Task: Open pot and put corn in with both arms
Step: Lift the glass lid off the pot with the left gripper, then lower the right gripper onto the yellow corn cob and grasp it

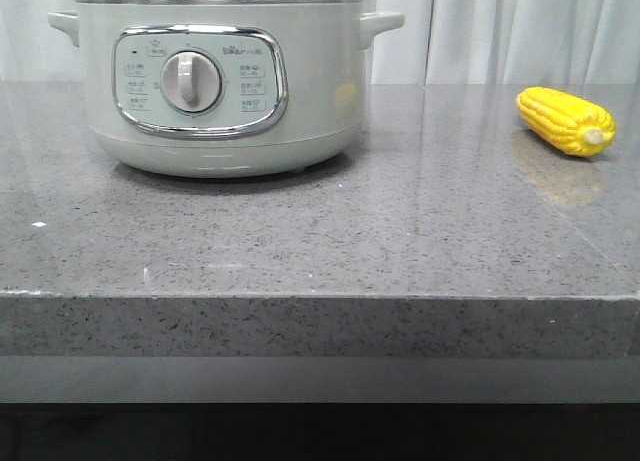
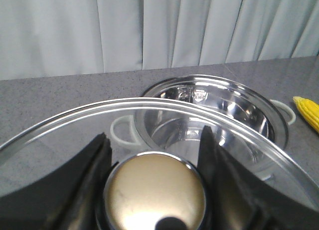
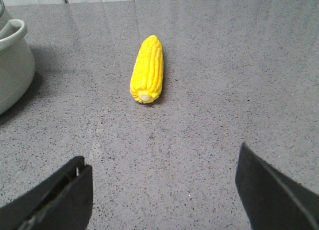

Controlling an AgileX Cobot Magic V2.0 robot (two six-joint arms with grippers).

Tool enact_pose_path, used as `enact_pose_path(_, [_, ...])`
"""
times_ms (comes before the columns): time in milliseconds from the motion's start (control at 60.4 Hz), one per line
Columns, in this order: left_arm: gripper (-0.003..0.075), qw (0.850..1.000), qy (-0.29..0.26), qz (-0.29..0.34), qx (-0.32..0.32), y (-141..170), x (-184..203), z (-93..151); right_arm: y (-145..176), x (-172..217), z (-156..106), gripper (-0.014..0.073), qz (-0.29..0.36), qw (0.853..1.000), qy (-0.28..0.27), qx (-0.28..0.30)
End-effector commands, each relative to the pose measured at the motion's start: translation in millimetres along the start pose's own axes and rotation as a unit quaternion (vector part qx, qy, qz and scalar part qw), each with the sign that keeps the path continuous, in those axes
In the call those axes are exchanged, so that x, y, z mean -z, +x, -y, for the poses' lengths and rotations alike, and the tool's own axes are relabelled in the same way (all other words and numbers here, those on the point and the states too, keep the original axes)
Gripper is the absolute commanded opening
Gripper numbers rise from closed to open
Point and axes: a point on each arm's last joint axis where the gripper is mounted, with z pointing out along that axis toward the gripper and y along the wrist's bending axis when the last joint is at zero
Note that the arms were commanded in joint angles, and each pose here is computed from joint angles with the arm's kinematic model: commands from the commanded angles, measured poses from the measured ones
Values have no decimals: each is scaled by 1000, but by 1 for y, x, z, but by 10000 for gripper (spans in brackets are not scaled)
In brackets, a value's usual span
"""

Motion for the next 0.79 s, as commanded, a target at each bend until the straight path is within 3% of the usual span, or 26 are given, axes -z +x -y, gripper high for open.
enact_pose_path(0, [188, 995, -1, 103, 7, -12, 31, 2, -16, -1, -1, 602, 37, 999, 2, 7])
enact_pose_path(248, [188, 992, 2, 128, 4, -2, 63, 4, -38, -35, -4, 602, -20, 1000, 3, 2])
enact_pose_path(497, [188, 992, 2, 127, 4, -1, 63, 4, -74, -84, -13, 602, -90, 996, -3, 22])
enact_pose_path(778, [188, 992, 2, 127, 4, -1, 63, 4, -95, -152, -26, 602, -175, 983, -12, 46])
